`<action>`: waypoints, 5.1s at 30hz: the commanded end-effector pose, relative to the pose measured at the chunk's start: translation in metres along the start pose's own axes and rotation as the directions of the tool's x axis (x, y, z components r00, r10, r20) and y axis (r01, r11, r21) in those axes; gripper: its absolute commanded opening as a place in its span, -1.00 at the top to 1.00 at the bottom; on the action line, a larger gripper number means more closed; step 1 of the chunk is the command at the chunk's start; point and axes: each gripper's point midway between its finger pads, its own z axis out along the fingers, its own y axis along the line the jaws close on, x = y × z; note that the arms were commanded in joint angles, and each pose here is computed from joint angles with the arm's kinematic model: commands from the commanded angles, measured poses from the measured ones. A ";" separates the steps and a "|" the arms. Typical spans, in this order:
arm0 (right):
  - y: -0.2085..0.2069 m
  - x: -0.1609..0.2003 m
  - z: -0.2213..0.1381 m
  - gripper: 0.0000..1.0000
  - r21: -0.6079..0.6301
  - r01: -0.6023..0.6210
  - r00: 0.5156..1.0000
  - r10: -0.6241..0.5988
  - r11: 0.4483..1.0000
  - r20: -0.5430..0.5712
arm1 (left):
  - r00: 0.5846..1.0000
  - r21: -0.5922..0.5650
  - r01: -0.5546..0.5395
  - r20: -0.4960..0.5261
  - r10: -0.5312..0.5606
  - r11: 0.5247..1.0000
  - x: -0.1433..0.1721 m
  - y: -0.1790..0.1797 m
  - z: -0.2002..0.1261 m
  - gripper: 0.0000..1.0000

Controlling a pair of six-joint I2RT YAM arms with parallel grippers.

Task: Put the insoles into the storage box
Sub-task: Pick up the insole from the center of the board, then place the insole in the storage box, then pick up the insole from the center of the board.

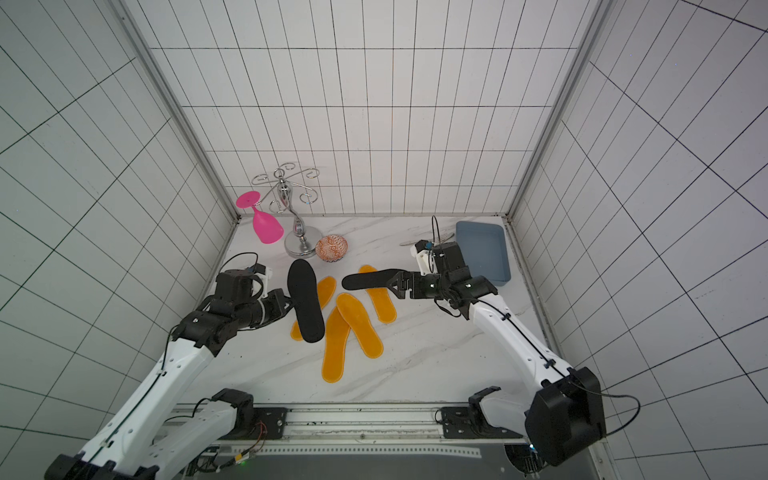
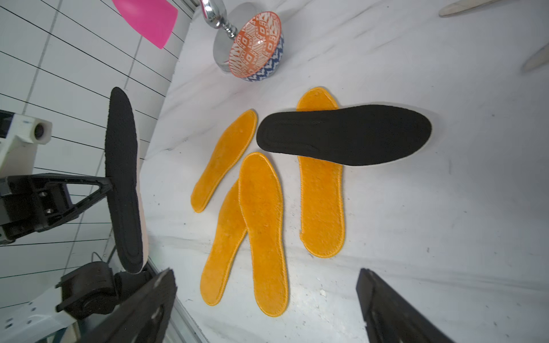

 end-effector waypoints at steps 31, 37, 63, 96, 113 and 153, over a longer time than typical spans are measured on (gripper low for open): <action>0.072 -0.039 0.030 1.00 -0.305 -0.033 0.996 0.055 0.952 0.063 | 0.980 0.388 -0.186 0.003 0.200 0.903 -0.006 -0.151 0.069 0.64; 0.053 -0.041 0.017 1.00 -0.238 -0.042 0.995 0.061 0.970 0.073 | 0.976 0.383 -0.212 0.032 0.216 0.899 -0.015 -0.150 0.066 -0.10; -0.177 -0.087 -0.068 1.00 0.427 -0.079 0.995 0.100 0.901 -0.027 | 0.913 0.529 -0.405 0.196 0.357 0.746 -0.034 -0.203 0.080 -0.98; -0.391 -0.142 -0.035 1.00 0.460 -0.294 0.946 0.323 0.838 0.016 | 0.933 0.394 -0.357 0.100 0.347 0.847 -0.030 -0.146 0.110 -0.97; -0.403 -0.113 0.000 0.99 0.423 -0.292 0.929 0.359 0.858 -0.086 | 0.941 0.327 -0.335 0.060 0.334 0.884 -0.040 -0.103 0.111 -0.97; -0.198 -0.122 -0.082 -0.44 0.361 -0.190 0.969 0.114 0.913 0.219 | 0.767 0.138 -0.595 -0.196 0.611 0.792 -0.066 -0.052 0.204 -0.79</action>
